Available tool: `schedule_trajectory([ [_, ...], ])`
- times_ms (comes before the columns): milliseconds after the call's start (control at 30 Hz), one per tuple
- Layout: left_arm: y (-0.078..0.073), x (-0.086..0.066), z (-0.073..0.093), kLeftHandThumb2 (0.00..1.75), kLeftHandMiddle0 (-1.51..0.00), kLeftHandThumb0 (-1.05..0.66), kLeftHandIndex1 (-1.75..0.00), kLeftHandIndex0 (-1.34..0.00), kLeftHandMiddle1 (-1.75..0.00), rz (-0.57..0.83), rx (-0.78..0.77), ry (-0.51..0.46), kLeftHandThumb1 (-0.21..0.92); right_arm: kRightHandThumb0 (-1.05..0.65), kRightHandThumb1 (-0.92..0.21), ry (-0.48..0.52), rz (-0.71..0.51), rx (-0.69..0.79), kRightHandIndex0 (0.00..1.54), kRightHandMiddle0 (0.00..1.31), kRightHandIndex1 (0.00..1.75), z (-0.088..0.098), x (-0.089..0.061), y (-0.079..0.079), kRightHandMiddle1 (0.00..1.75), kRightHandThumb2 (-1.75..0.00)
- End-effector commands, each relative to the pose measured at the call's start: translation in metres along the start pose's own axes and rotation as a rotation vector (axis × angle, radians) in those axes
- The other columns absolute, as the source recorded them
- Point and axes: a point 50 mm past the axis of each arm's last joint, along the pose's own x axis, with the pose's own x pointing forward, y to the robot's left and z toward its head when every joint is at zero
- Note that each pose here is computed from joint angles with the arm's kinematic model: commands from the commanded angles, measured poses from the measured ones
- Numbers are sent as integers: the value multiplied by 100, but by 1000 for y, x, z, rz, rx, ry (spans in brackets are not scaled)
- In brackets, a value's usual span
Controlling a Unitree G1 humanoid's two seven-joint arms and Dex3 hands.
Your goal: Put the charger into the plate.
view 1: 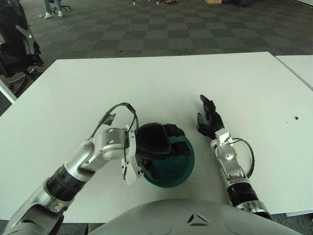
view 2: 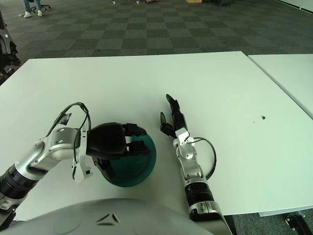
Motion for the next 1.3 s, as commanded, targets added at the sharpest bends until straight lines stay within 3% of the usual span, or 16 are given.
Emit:
schedule_trajectory([
  [0,4,-3,-4,77,-6,-105,-23,0,0,6,21,10,92,-91,-92,345,22,-6,6,0,1,-58,-40,6,28,-87],
  [333,6,-7,-7,82,0,-105,-7,0,0,38,40,16,92,-89,-92,324,32,0,8,0,1,-57,-40,6,31,-88],
  [533,10,-11,-11,82,0,-105,-1,0,0,93,-26,52,92,-90,-92,325,41,22,7,0,0,-57,-40,5,33,-87],
  [800,11,-18,-16,66,0,-105,0,0,0,260,-234,119,92,-91,-92,305,69,17,4,0,0,-58,-40,6,28,-86],
  [1067,12,-22,-17,60,0,-105,0,0,0,331,-265,148,92,-91,-92,285,81,14,0,0,0,-57,-41,7,20,-86],
  [1267,18,-35,-22,54,0,-105,0,0,0,417,-280,187,92,-92,-92,270,90,24,0,0,0,-58,-42,8,15,-86],
])
